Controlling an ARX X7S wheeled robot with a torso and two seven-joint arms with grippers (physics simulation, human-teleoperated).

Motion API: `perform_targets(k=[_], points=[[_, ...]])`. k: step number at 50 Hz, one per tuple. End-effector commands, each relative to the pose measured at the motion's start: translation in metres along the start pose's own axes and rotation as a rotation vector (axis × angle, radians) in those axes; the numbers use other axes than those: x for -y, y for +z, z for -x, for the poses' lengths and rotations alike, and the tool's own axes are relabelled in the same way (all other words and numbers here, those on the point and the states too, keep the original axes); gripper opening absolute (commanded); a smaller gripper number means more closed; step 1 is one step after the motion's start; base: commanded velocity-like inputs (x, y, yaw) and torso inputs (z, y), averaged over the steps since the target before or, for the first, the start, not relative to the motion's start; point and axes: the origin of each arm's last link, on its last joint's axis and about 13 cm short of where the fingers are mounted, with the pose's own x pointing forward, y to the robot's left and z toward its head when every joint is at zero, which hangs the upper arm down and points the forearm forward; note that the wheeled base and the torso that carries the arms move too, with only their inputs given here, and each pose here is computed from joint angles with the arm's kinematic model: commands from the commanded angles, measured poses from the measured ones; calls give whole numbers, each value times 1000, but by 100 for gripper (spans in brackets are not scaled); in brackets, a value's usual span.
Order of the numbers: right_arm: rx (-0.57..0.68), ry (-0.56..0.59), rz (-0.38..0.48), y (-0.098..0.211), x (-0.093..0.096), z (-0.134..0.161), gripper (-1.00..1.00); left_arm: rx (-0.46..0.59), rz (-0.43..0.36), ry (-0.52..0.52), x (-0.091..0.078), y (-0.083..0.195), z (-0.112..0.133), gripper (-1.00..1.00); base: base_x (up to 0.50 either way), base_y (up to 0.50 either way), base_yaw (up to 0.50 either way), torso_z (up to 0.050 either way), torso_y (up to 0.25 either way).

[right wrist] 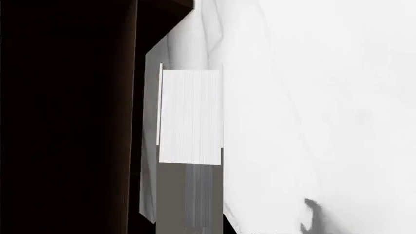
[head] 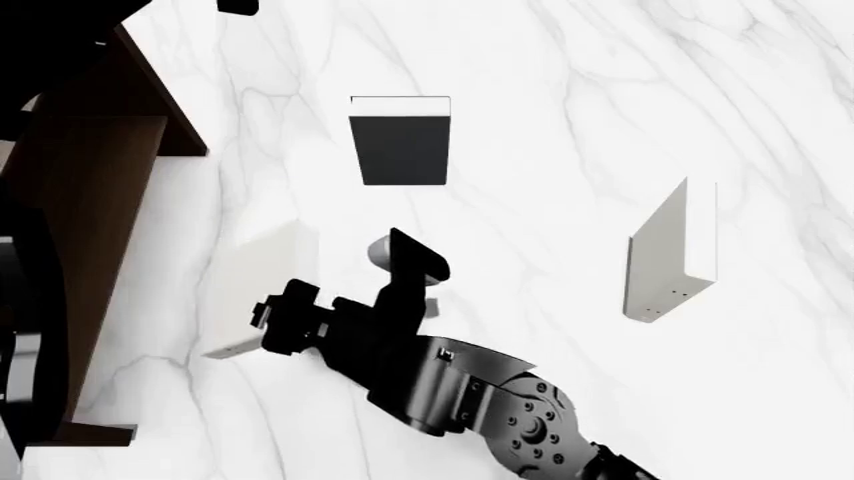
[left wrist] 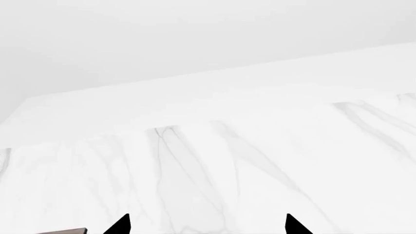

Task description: Pick up the book on the right and place it under the cabinet shelf.

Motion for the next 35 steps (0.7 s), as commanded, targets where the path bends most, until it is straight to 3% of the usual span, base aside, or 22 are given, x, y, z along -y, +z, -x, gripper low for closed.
perform_targets(k=[1,12,33,34,35], points=[[8,24,-35,-1,9,-7,-100,-4,-2,1,0,0,0,100,0,0,0,0,0],[-1,-13,-52,-7,26,-14,-100,-6,-5,3,0,0,0,100,0,0,0,1,1],[-20,-41,-52,-14,39,-21,-100,-9,-8,4,0,0,0,100,1,0,1,0,0],[-21,-40,-51,-14,39,-21,100,-9,-8,4,0,0,0,100,0,0,3,0,0],[-22,-40,-49,-14,39,-21,100,-9,-8,4,0,0,0,100,0,0,0,0,0]])
